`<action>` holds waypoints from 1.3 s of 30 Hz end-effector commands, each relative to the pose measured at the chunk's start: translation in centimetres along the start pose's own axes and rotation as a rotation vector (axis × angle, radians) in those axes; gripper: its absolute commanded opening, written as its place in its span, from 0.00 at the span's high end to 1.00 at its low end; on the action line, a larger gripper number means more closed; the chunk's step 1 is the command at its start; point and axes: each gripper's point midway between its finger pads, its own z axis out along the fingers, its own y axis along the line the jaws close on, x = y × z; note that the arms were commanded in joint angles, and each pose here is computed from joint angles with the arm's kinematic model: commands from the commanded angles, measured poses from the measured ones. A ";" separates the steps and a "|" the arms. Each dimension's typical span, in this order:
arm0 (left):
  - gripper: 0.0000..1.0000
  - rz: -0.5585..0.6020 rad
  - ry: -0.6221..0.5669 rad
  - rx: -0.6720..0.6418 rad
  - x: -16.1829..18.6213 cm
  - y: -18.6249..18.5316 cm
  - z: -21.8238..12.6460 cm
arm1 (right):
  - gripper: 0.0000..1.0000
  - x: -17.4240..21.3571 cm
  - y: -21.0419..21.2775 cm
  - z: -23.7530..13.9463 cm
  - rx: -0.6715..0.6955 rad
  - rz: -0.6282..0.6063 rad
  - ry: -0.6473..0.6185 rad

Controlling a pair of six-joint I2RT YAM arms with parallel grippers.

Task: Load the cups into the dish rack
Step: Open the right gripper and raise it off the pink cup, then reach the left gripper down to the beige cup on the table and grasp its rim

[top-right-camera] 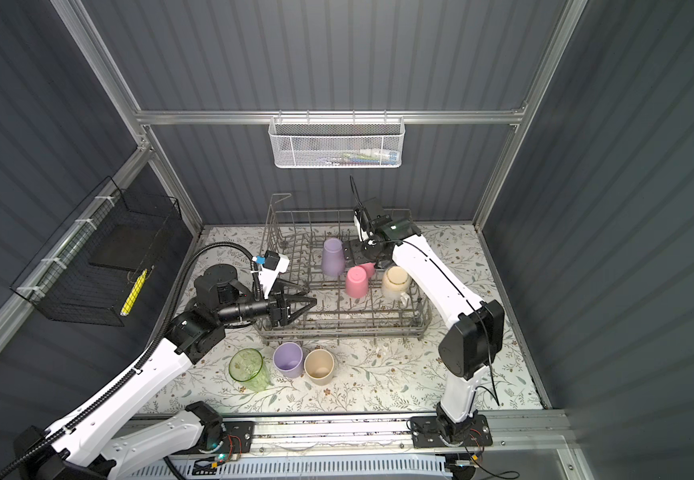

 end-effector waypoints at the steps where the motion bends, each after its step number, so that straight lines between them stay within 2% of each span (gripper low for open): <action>1: 0.39 0.005 0.013 0.014 -0.3 -0.1 0.1 | 0.06 0.4 0.2 -0.9 -0.013 0.010 -0.026; 12: 0.36 0.002 0.085 0.024 -0.9 -0.6 0.4 | 0.06 1.0 -1.0 -6.8 -0.122 0.095 -0.266; 18: 0.35 0.066 0.174 -0.064 0.0 -1.2 -0.5 | 0.06 4.0 -3.7 -7.4 -0.075 0.142 -0.268; 22: 0.35 0.147 0.307 -0.132 3.0 -2.5 0.3 | 0.06 5.8 -4.7 -7.3 -0.068 0.188 -0.260; 25: 0.35 0.165 0.387 -0.159 5.1 -3.2 0.7 | 0.05 6.4 -5.4 -7.5 -0.057 0.218 -0.265; 33: 0.35 0.198 0.493 -0.192 9.6 -4.8 0.5 | 0.06 6.3 -6.3 -8.1 -0.048 0.247 -0.275; 39: 0.34 0.227 0.585 -0.258 13.3 -4.4 1.0 | 0.05 6.3 -6.1 -8.1 -0.063 0.263 -0.268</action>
